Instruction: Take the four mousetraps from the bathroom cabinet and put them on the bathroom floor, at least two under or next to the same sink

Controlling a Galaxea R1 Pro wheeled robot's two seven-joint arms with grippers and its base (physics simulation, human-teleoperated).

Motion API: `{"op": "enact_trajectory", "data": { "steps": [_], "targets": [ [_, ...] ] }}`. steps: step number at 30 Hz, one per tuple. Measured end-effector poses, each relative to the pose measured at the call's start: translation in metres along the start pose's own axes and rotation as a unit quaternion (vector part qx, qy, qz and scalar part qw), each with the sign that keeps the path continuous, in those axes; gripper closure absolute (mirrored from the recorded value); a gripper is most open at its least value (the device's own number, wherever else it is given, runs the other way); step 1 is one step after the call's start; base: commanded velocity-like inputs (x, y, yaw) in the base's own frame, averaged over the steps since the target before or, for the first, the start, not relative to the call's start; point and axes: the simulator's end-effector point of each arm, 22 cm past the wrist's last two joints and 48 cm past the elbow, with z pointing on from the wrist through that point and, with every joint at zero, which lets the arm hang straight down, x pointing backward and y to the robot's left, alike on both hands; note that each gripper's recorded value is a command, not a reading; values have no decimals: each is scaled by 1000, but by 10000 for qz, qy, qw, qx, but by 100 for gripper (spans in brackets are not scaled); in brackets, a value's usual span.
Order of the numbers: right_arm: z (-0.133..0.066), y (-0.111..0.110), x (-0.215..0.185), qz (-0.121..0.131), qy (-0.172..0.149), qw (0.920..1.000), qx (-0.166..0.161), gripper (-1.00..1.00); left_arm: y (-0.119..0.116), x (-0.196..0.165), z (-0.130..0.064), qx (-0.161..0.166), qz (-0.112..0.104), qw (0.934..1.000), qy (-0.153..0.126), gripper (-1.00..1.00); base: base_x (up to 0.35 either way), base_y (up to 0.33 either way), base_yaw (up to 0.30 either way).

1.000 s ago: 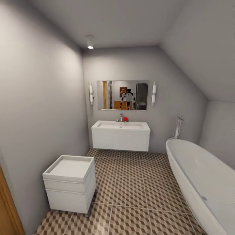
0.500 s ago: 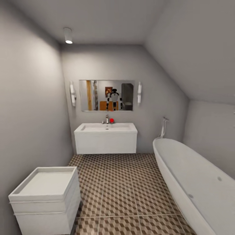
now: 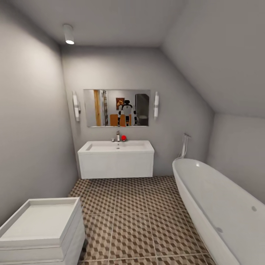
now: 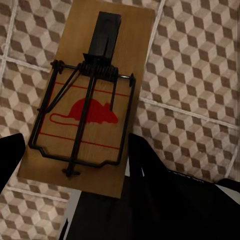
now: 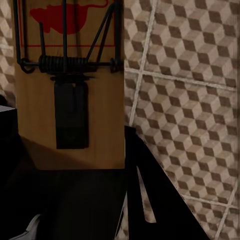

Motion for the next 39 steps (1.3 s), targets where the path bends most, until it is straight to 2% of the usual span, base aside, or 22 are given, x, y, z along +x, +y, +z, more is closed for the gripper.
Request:
{"op": "enact_trajectory", "data": {
  "steps": [39],
  "targets": [
    [0,-1,-1,-5,-13,10000,17,100,-10,3,1,65,1,10000,14,100,336,0,0]
  ]
}}
